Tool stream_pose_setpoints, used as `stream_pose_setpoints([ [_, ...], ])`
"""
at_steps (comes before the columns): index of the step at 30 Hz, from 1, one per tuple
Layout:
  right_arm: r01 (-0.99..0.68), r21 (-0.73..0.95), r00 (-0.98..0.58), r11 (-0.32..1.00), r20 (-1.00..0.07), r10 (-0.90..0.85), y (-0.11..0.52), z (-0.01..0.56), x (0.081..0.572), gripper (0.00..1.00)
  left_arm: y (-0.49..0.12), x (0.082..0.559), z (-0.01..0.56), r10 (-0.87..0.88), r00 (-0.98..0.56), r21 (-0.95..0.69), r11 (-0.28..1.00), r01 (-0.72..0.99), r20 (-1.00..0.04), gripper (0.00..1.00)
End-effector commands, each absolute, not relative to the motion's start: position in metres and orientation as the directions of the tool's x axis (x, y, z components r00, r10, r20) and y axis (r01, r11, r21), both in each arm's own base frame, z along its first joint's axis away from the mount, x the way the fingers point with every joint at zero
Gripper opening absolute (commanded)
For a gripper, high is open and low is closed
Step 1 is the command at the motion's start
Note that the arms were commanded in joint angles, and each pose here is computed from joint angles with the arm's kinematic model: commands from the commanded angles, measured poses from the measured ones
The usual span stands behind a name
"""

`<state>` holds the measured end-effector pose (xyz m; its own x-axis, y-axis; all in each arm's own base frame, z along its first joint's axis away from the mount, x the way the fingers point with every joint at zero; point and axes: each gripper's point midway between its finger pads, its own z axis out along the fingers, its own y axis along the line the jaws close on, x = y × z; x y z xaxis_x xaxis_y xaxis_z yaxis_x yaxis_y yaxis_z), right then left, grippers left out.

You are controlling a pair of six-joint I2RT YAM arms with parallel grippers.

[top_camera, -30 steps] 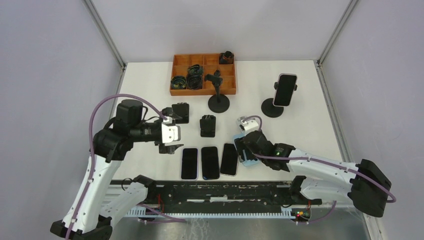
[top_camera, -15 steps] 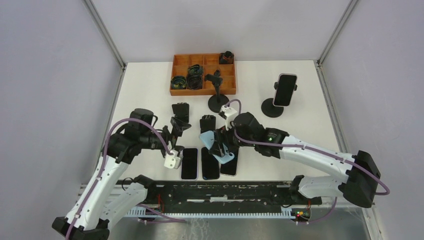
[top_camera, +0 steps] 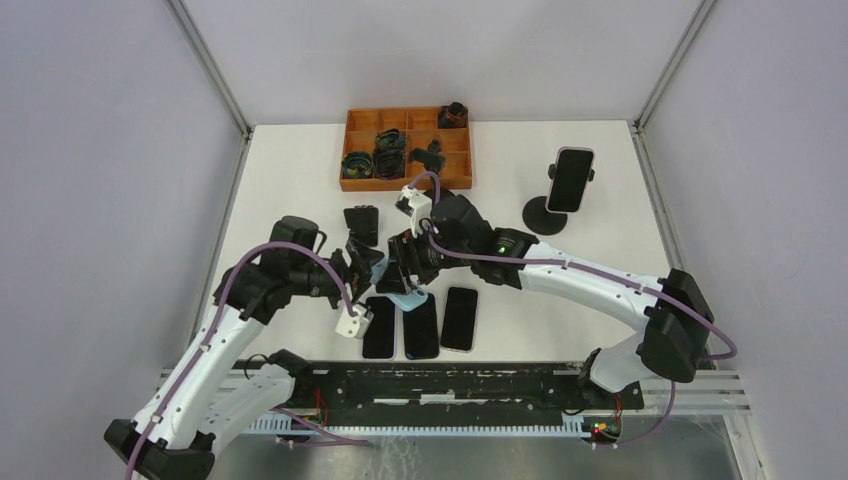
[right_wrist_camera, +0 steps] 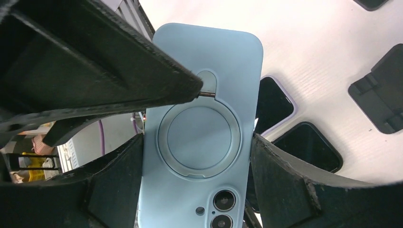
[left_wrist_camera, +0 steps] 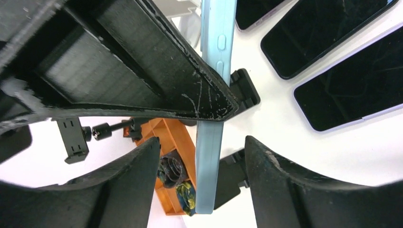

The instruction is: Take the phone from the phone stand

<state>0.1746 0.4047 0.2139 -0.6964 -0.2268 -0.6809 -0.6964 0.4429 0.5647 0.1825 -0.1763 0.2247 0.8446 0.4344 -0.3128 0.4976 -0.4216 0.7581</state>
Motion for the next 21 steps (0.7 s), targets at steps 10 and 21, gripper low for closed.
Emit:
stream_pose_setpoints([
  [10,-0.755,0.600,-0.645,0.265,-0.752,-0.136,0.424,0.281,0.166,0.44,-0.177,0.195,0.224,0.456,0.852,0.815,-0.372,0.444,-0.256,0.17],
  [21,-0.798,0.523,-0.509,0.298,-0.851,0.129,0.359,0.364,0.211,0.98,-0.202,0.194,0.280,0.397,0.380,0.472,0.163,0.867,-0.835,0.02],
])
